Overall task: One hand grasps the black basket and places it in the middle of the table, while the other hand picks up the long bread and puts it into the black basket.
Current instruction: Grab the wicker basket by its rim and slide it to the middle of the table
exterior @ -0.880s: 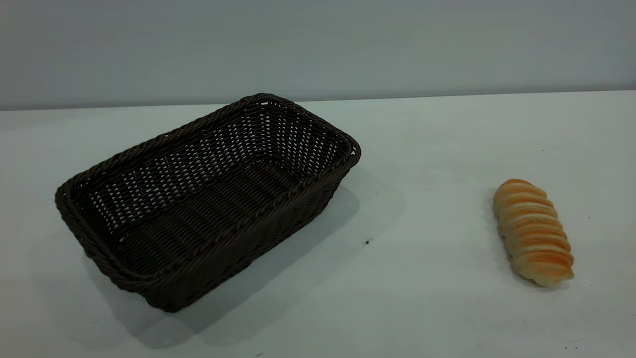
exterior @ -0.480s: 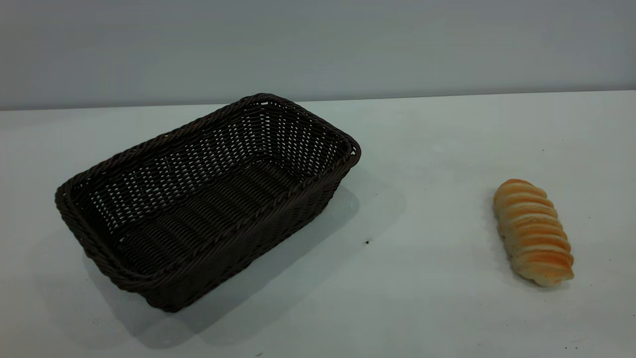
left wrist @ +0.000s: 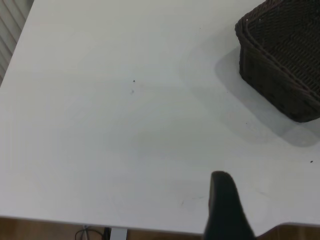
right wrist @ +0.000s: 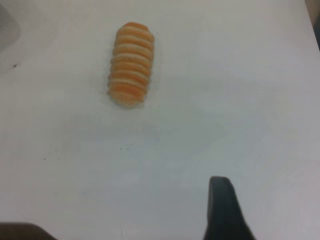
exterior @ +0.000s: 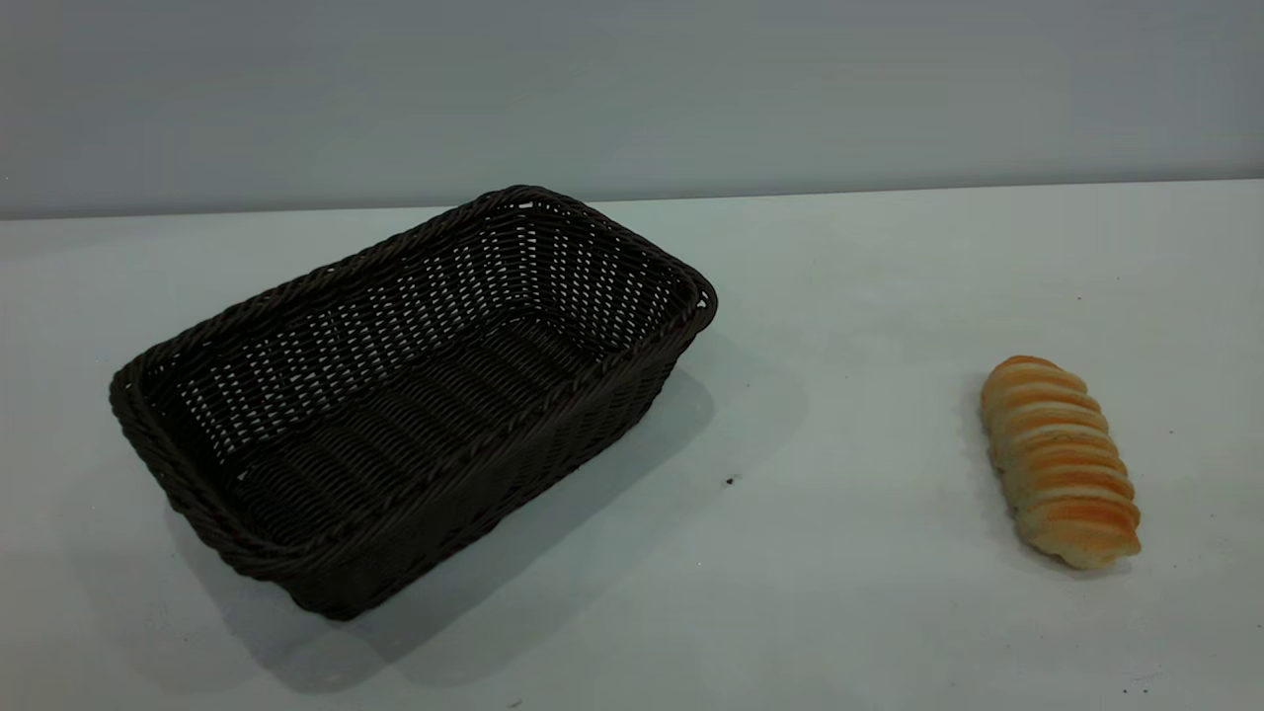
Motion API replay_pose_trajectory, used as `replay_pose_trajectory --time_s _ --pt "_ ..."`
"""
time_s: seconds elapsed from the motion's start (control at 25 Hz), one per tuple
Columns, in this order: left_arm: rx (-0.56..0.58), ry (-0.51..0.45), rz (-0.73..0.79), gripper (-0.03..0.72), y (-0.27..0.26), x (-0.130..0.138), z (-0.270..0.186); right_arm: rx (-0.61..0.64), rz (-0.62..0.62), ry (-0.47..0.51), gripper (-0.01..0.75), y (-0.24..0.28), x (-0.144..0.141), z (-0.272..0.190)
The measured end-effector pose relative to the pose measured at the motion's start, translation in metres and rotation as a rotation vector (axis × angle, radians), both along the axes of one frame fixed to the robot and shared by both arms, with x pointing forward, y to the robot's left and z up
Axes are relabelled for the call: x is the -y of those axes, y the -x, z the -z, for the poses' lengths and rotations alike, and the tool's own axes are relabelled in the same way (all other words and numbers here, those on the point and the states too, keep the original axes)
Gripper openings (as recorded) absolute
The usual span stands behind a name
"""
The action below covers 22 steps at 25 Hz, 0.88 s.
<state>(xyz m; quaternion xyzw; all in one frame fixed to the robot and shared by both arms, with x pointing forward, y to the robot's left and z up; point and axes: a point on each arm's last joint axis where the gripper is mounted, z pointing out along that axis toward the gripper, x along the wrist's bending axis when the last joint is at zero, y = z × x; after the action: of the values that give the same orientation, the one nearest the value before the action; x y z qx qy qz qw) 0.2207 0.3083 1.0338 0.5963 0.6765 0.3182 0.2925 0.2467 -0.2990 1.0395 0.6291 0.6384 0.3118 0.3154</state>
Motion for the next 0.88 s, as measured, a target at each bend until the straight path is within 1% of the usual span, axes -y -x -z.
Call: replay_pose_trajectory --time_s 0.68,0.76,0.8,0.88 --pt "0.008 -0.005 0.007 0.521 0.000 0.000 -0.001 0.000 0.001 0.002 0.437 0.000 0.000 0.000" --pt "0.048 -0.007 0.009 0.521 -0.001 0.000 -0.006 0.014 0.000 0.003 0.437 0.000 0.000 -0.002" --pt "0.091 -0.002 0.013 0.521 -0.001 0.001 -0.012 0.031 -0.005 0.010 0.437 0.000 0.000 -0.005" --pt "0.157 0.020 0.029 0.521 -0.001 0.003 -0.020 0.097 -0.026 0.039 0.437 -0.002 0.000 -0.013"
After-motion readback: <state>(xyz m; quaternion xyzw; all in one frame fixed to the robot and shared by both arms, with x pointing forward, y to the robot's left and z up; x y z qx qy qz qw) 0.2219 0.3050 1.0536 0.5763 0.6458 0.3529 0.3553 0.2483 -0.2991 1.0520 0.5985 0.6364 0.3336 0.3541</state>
